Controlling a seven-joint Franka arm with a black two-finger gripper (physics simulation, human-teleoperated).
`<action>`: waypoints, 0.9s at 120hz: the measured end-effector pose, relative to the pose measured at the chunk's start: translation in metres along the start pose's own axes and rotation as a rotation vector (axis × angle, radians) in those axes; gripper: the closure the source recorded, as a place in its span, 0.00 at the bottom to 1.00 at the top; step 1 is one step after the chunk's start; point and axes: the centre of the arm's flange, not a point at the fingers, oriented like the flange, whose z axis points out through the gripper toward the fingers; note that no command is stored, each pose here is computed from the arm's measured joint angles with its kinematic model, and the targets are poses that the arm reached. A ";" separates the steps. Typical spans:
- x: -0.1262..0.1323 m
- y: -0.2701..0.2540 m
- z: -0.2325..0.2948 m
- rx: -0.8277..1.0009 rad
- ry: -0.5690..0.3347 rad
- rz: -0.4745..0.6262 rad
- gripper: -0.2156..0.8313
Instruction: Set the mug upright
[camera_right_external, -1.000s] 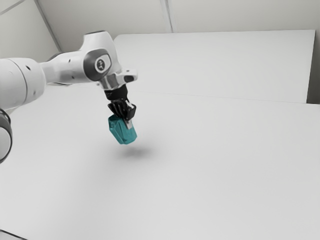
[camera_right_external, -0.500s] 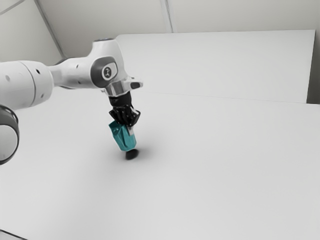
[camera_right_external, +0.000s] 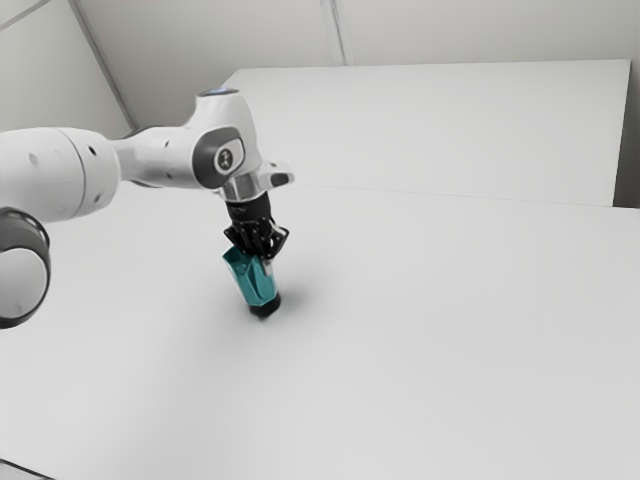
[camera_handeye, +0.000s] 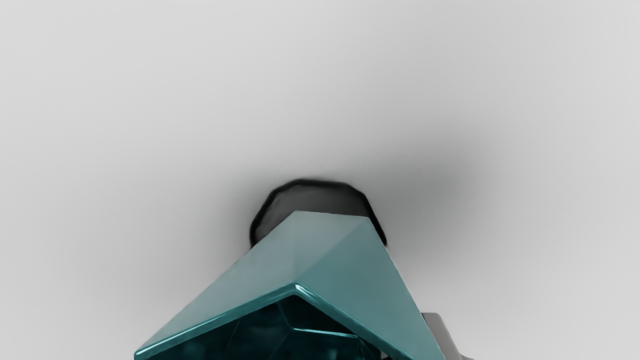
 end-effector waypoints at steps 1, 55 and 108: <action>0.000 0.000 0.000 0.000 0.000 -0.001 0.94; 0.001 0.009 -0.005 -0.009 0.031 -0.031 0.40; -0.038 0.017 -0.127 -0.008 0.117 -0.022 0.23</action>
